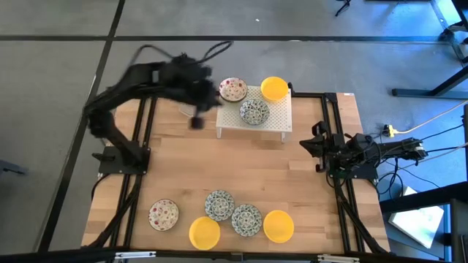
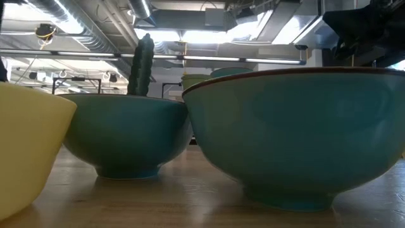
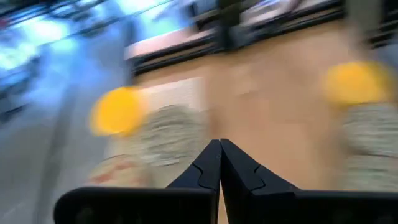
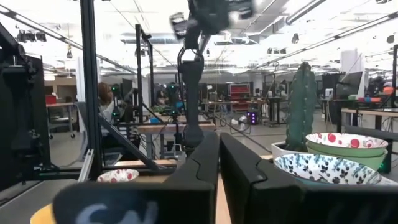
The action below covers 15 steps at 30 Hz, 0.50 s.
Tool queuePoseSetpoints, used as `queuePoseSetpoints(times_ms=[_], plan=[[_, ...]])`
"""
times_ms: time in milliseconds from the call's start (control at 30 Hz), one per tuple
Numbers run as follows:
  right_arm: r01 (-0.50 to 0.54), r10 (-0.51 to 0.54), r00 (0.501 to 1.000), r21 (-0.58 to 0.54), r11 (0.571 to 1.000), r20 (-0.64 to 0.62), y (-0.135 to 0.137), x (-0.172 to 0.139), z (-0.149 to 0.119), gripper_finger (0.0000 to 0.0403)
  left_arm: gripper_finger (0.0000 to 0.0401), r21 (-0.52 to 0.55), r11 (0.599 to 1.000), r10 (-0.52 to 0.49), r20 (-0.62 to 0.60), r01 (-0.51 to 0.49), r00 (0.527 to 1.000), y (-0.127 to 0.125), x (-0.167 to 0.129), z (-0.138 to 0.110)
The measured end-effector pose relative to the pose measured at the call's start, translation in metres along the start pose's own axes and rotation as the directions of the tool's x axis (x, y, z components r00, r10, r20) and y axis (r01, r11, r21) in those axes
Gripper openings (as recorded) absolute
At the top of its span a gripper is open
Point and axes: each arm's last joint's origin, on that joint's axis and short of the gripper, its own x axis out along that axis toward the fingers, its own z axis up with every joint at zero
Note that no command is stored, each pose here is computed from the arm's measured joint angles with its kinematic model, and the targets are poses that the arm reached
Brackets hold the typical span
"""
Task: Pick & Place Mini bowls
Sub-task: Stack the right green patterned bowl on the green patterned bowl on the shelf
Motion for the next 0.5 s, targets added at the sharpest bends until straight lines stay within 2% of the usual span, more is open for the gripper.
queuePoseSetpoints(times_ms=[33, 67, 167, 267, 367, 500], plan=[[0.000, 0.000, 1.000, -0.001, 1.000, -0.001, 0.000, 0.000, 0.000, 0.0016, 0.0001, -0.005, 0.999, -0.045, 0.032, 0.045, 0.998, -0.007, -0.012, -0.001], [0.000, 0.000, 1.000, -0.001, 1.000, -0.002, 0.000, 0.000, 0.000, 0.0016, 0.0002, -0.013, 0.999, -0.049, 0.060, 0.050, 0.997, -0.014, -0.026, -0.003], [-0.005, 0.005, 1.000, -0.001, 1.000, -0.007, 0.000, 0.000, -0.001, 0.0016, 0.0002, -0.073, 0.996, 0.056, 0.090, -0.050, 0.994, -0.029, -0.060, -0.020], [-0.008, 0.008, 1.000, -0.002, 1.000, -0.008, 0.000, 0.000, -0.001, 0.0016, 0.0001, -0.157, 0.983, 0.114, 0.103, -0.097, 0.988, -0.041, -0.077, -0.052], [-0.008, 0.008, 1.000, -0.001, 1.000, -0.007, 0.000, 0.000, -0.001, 0.0016, 0.0001, -0.257, 0.962, 0.139, 0.154, -0.096, 0.978, -0.054, -0.072, -0.093], [-0.007, 0.007, 1.000, 0.002, 1.000, -0.005, 0.000, 0.000, -0.001, 0.0016, 0.0003, -0.297, 0.954, 0.124, 0.312, -0.027, 0.942, -0.077, -0.038, -0.154]])
